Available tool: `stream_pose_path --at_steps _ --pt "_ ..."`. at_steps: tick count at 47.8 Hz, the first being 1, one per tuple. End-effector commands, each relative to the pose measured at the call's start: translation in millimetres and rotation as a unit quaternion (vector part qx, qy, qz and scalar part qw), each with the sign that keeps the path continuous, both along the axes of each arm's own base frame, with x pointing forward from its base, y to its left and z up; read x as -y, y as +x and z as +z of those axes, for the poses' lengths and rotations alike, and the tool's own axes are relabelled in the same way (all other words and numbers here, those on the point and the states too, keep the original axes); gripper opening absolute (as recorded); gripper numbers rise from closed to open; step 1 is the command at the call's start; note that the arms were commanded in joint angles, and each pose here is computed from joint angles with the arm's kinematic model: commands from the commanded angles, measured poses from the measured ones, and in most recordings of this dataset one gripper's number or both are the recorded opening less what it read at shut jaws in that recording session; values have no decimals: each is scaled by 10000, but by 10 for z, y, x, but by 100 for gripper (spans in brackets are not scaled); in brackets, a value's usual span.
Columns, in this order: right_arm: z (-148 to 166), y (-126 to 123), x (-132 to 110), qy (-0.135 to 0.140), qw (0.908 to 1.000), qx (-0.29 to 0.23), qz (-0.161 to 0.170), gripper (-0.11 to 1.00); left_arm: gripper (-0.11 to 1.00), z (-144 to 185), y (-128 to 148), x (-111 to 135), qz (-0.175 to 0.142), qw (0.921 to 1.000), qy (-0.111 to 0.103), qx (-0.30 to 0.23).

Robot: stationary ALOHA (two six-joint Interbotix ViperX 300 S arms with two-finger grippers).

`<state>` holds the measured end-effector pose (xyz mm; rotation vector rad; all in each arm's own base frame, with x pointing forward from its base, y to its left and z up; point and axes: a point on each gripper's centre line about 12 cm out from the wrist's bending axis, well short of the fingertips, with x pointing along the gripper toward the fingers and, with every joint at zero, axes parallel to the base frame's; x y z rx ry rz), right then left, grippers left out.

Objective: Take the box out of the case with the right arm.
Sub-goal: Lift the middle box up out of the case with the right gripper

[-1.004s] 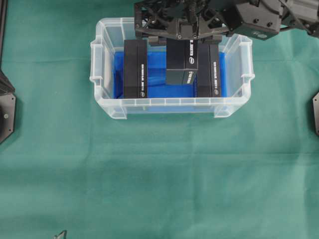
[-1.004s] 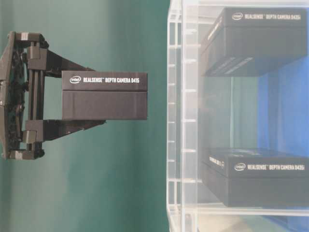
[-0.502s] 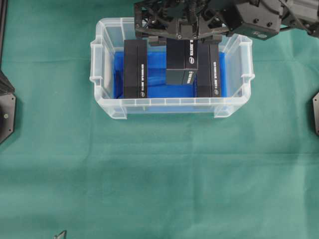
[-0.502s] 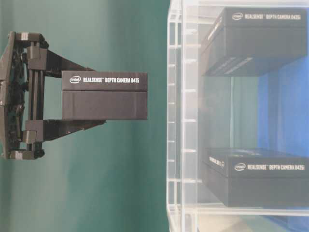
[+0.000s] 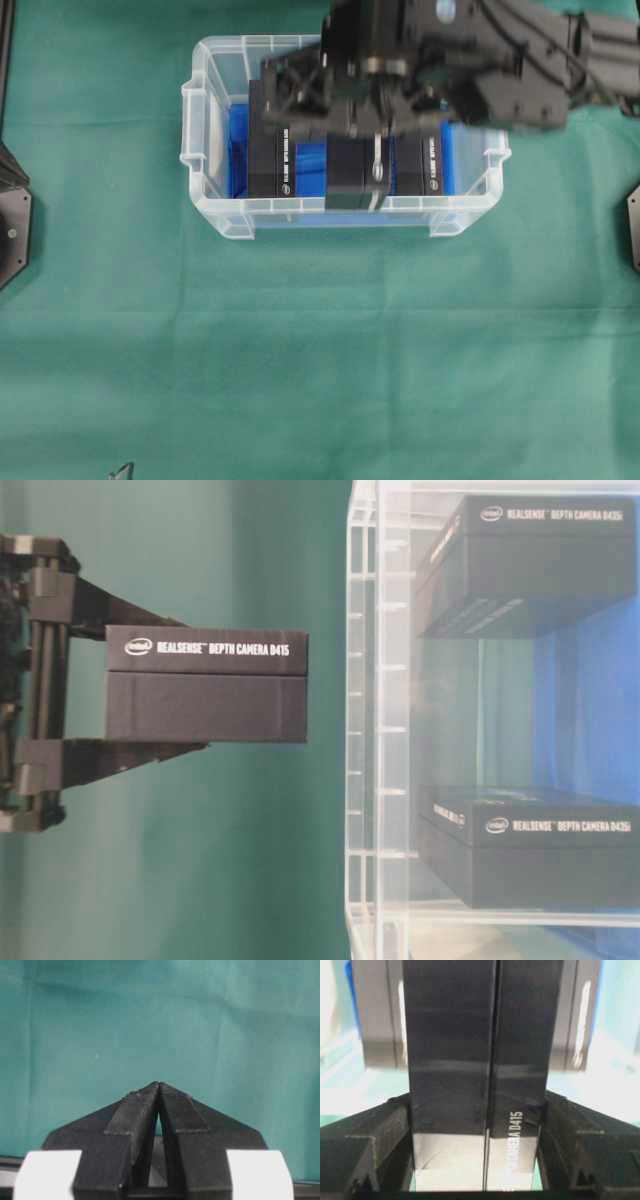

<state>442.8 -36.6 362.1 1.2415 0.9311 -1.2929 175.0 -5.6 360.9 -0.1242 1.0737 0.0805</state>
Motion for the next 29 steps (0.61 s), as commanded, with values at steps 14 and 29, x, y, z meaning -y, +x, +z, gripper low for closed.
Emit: stream_pose_path --at_steps 14,29 --pt "302 -117 -603 46 9988 444 202 65 2 74 12 1 -9 9999 16 124" --pt "287 -162 -1126 175 9982 536 196 65 2 90 -18 -1 -9 9998 13 177"
